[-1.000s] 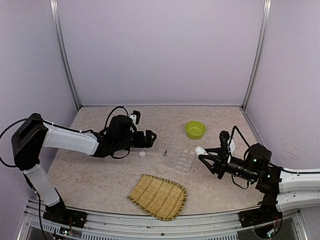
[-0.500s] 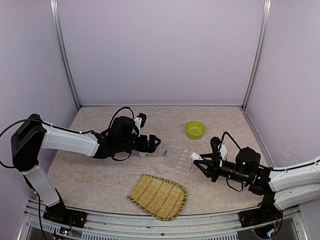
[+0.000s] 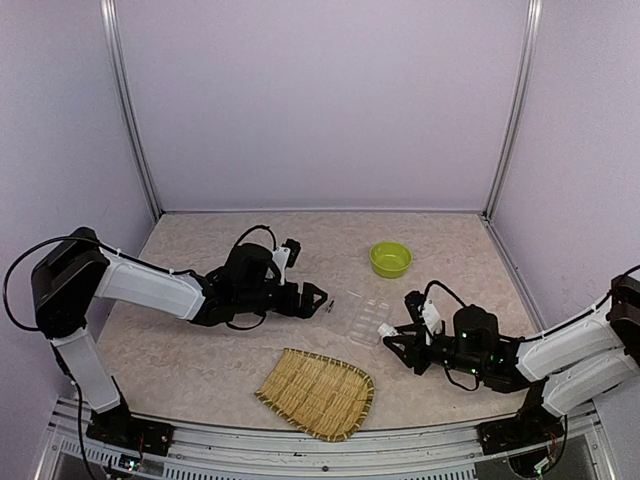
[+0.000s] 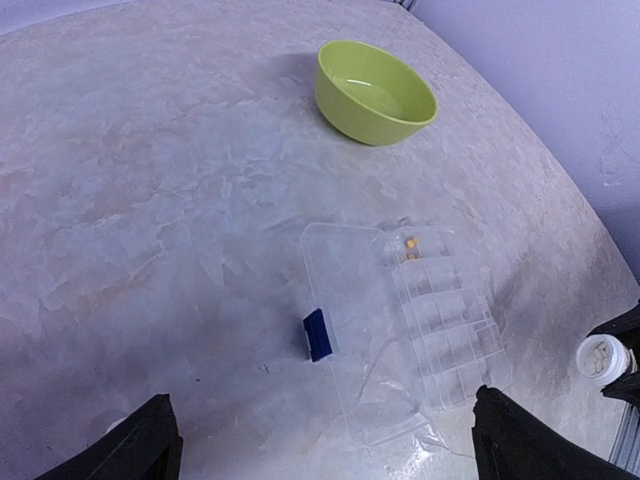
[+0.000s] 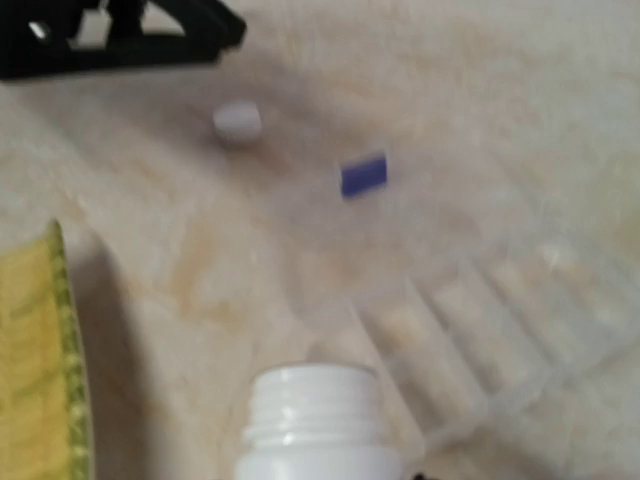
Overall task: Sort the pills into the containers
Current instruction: Pour the pill into the compartment of the pill container.
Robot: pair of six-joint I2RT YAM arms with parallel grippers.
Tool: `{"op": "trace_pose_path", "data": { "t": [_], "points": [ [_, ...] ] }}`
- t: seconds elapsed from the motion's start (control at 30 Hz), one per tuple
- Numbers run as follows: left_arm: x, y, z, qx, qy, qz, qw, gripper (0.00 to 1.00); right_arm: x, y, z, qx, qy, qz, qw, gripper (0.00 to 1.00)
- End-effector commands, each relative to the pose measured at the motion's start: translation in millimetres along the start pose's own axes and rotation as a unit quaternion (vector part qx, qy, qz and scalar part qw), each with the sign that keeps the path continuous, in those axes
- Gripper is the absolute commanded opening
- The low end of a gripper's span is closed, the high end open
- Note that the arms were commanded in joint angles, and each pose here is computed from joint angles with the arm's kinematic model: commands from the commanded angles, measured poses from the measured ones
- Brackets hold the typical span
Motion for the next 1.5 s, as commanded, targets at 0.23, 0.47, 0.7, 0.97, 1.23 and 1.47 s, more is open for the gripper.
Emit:
{"op": "trace_pose_path", "data": {
  "t": [0.23, 0.47, 0.7, 0.97, 1.23, 1.47],
  "points": [
    [3.8, 8.5, -7.4, 0.004, 0.026, 0.006, 1.000, 0.99, 19.5, 6.7, -6.8, 0.005, 0.013, 0.032, 0.999, 0.10],
    [1.3, 5.8, -8.0, 0.005, 0.026, 0.002, 1.000, 0.99, 25.3, 13.8, -10.4, 0.008, 0.013, 0.054, 0.998, 0.09],
    [0.8, 6.5, -9.7, 0.009, 0.029, 0.004, 1.000, 0.99, 31.8, 22.5, -9.6, 0.009, 0.009, 0.084, 0.996, 0.09],
    [1.5, 8.4, -10.3, 0.010, 0.032, 0.007, 0.999, 0.99, 38.0, 29.3, -10.2, 0.014, 0.010, 0.107, 0.994, 0.09],
    [3.0, 9.8, -9.5, 0.010, 0.031, 0.009, 0.999, 0.99, 37.8, 31.8, -10.2, 0.016, 0.009, 0.114, 0.993, 0.09],
    [4.6, 11.1, -9.3, 0.009, 0.032, 0.011, 0.999, 0.99, 35.8, 33.2, -10.2, 0.019, 0.009, 0.123, 0.992, 0.08]
  ]
}}
Point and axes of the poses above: each gripper's point midway between its finger pads, its own x axis out along the fingers, its own z axis along the line the jaws close on, y = z × x, the point moved 2 cm from there along -x, back along the fingers, and after that the axes turned 11 degrees about -x, right-handed, at the moved point
